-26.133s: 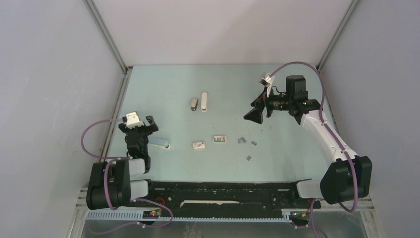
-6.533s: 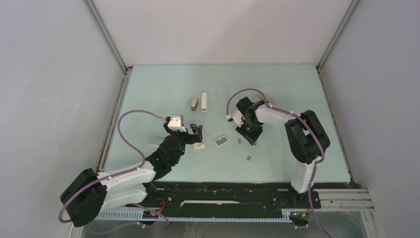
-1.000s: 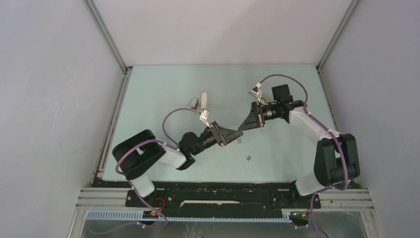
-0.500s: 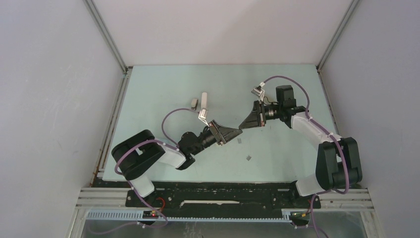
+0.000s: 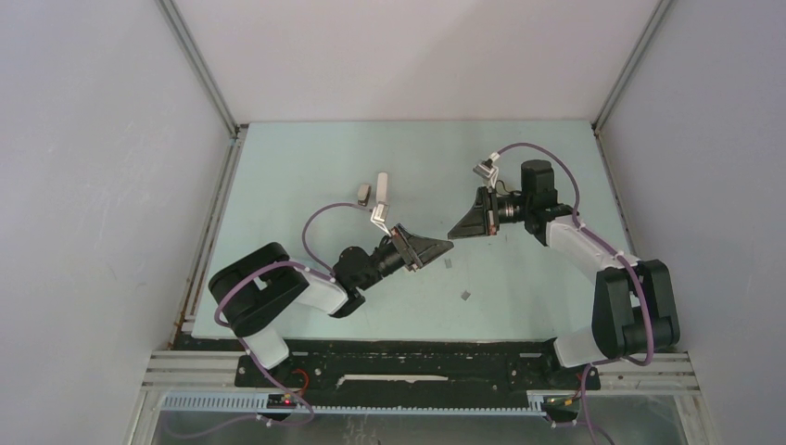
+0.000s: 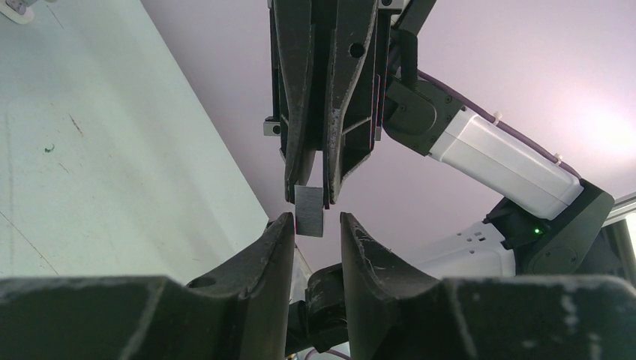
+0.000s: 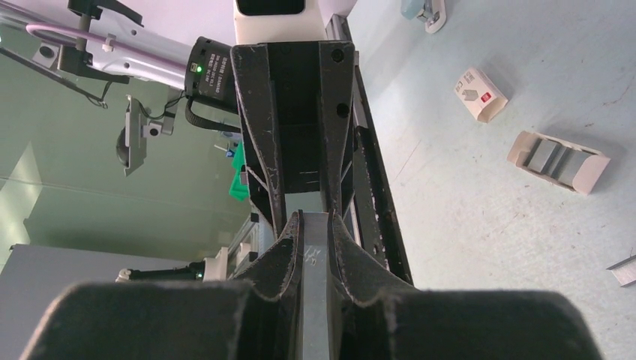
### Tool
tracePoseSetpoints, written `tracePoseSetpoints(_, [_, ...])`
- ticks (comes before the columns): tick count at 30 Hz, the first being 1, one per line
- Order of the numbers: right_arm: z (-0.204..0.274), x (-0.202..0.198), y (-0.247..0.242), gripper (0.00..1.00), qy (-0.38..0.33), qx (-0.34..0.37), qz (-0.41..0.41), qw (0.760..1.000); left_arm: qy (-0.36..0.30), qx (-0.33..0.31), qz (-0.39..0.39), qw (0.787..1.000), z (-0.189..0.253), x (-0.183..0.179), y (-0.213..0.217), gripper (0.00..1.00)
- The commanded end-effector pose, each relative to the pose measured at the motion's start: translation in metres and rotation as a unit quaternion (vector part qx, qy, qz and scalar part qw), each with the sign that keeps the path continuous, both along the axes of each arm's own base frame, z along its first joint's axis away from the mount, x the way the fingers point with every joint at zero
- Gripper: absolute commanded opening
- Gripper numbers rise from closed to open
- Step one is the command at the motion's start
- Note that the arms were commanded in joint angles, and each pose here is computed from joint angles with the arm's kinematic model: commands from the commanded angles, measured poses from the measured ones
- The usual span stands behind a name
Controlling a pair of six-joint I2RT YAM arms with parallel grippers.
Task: Unload the staples from the stapler
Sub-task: Place the staple in the staple box.
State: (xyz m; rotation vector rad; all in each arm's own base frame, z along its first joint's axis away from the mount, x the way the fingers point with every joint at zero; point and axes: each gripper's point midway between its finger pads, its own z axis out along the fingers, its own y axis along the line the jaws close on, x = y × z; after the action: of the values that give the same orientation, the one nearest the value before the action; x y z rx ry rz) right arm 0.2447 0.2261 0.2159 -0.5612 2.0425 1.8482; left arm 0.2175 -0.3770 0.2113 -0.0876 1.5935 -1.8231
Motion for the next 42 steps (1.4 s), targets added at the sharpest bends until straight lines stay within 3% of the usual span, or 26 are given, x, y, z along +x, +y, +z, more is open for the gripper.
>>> tracePoseSetpoints(1, [0.0142,-0.0009,-0.0016,0.12,-0.024,0.013,0.003,1.0,-0.019,-0.032,0.003,0.999,0.0229,-0.002,0.0022,0.34])
tracePoseSetpoints(11, [0.0125,-0.0014,-0.0008,0.12,-0.02,0.013,0.006,1.0,-0.018,-0.032,0.001,0.999,0.0228,-0.0016,0.001,0.29])
tracePoseSetpoints(32, [0.0097,-0.005,0.0032,0.13,-0.013,0.014,0.017,1.0,-0.021,-0.033,0.003,0.999,0.0238,-0.0001,-0.0001,0.29])
tracePoseSetpoints(36, [0.0099,-0.0053,0.0029,0.13,-0.014,0.015,0.018,1.0,-0.022,-0.032,0.003,0.999,0.0239,-0.0007,0.0001,0.16])
tracePoseSetpoints(39, [0.0106,-0.0057,0.0026,0.18,-0.015,0.016,0.019,1.0,-0.025,-0.031,0.004,0.999,0.0242,-0.0009,0.0012,0.11])
tracePoseSetpoints(42, [0.0117,-0.006,0.0017,0.39,-0.021,0.016,0.019,0.999,-0.025,-0.029,0.005,0.999,0.0228,-0.0017,0.0018,0.1])
